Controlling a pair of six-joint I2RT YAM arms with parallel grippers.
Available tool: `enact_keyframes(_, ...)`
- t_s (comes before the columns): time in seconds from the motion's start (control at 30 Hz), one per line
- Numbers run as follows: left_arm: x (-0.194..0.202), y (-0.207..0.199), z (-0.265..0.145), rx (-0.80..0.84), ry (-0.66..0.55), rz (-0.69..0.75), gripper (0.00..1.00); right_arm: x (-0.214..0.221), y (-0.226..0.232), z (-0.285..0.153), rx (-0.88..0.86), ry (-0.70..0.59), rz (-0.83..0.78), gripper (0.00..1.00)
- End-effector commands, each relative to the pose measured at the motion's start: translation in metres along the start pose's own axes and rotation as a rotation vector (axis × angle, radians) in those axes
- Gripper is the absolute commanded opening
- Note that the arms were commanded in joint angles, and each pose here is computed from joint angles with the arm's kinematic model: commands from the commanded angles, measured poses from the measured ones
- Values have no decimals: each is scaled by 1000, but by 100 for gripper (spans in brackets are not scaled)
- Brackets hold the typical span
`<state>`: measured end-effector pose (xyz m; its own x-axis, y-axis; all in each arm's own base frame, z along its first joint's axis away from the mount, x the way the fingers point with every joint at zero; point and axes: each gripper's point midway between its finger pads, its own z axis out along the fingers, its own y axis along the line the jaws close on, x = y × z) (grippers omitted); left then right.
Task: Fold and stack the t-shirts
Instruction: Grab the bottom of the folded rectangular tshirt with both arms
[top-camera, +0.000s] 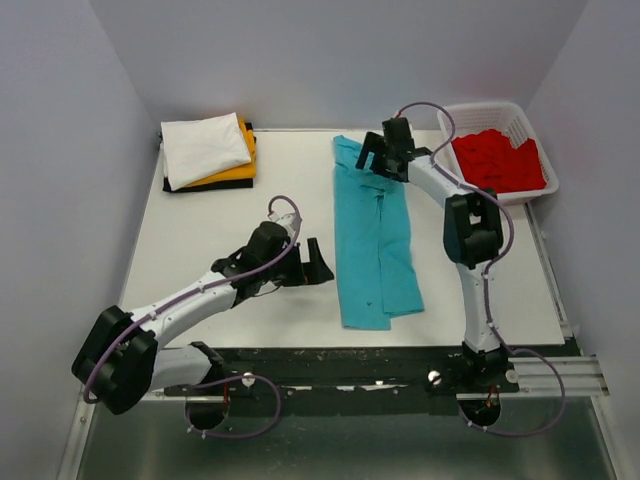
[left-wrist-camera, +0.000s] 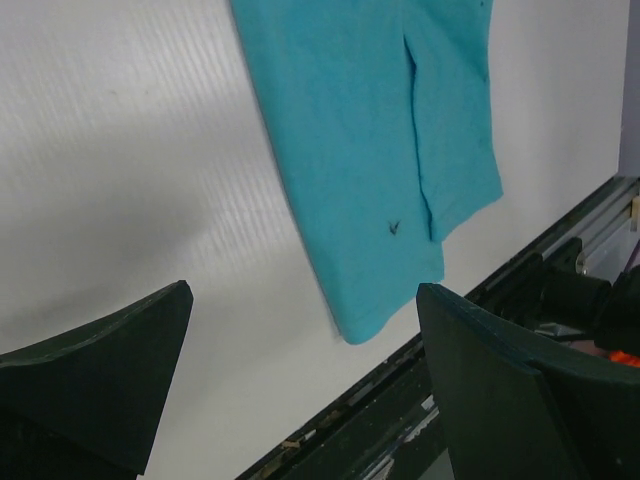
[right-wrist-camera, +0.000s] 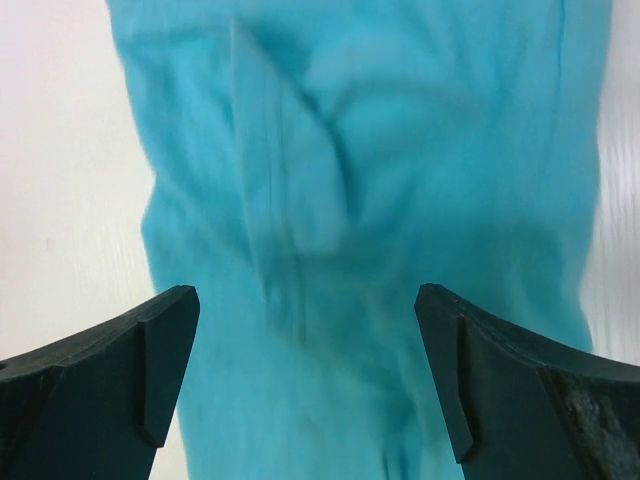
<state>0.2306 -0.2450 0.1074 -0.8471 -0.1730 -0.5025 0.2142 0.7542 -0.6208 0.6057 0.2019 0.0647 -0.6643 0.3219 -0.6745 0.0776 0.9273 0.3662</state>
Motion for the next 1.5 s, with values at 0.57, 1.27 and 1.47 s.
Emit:
enact_keyframes(0.57, 139, -33, 38, -3, 366, -116, 61, 204, -104, -303, 45, 127, 148, 100)
enact_keyframes(1.27, 151, 4, 55, -215, 382, -161, 0, 295, -129, -310, 86, 410, 213, 62)
enact_keyframes(1.47, 146, 0, 47, -188, 360, -148, 0, 315, -130, -320, 114, 486, 223, 19)
